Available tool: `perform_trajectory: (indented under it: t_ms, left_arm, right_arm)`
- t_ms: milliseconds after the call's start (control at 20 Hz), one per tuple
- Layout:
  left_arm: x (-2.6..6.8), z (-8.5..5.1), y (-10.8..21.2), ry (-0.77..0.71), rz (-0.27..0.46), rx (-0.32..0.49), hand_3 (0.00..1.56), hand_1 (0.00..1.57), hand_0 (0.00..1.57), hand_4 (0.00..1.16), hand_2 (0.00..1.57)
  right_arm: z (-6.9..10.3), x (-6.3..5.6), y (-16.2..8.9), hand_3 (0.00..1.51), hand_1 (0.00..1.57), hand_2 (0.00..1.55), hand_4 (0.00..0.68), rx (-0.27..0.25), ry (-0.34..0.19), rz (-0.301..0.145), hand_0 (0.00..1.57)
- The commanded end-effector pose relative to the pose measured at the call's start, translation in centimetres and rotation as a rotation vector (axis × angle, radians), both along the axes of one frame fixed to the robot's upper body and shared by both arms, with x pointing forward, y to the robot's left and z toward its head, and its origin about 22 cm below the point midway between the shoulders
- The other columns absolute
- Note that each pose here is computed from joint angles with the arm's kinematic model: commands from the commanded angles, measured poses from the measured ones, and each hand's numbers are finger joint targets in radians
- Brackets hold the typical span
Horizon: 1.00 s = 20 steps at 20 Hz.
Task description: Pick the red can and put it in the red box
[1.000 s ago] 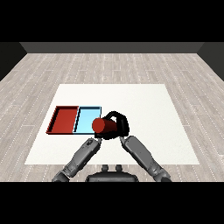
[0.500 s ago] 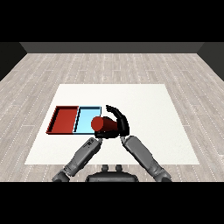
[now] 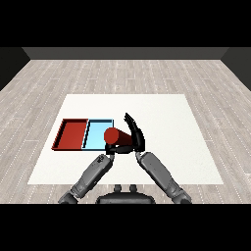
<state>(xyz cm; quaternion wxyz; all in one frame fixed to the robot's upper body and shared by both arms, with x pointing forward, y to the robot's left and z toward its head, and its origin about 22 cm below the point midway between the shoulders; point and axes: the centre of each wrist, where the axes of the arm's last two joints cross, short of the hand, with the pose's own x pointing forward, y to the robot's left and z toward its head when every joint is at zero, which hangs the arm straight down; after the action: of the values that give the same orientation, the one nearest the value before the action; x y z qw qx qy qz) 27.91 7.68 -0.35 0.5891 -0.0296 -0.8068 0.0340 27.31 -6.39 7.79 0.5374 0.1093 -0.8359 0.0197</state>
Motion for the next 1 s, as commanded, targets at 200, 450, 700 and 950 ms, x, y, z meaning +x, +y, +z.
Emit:
perform_trajectory:
  t_ms: [200, 450, 700, 950]
  left_arm:
    - [-0.51, -0.2, 0.3, -0.031, 0.005, 0.012, 1.47, 1.57, 1.57, 1.13, 1.57]
    - [0.1, 0.7, 2.6, -0.043, 0.059, 0.03, 1.47, 1.57, 1.57, 1.13, 1.56]
    - [1.25, 3.7, 5.0, -0.055, 0.108, 0.039, 1.48, 1.57, 1.57, 1.13, 1.57]
    - [3.82, 2.7, 9.9, -0.051, 0.205, 0.103, 1.49, 1.57, 1.57, 1.12, 1.57]
  right_arm:
    - [-1.3, -0.4, -1.6, 0.0, 0.0, 0.0, 0.0, 0.062, 0.009, 0.01, 0.0]
    - [1.2, -1.4, -6.8, 0.0, 0.0, 0.0, 0.0, 0.067, -0.041, -0.009, 0.0]
    - [2.4, -3.7, -10.6, 0.0, 0.0, 0.0, 0.0, 0.102, -0.023, -0.025, 0.0]
    - [0.7, -5.2, -14.6, 0.0, 0.0, 0.0, 0.0, 0.09, -0.034, -0.089, 0.0]
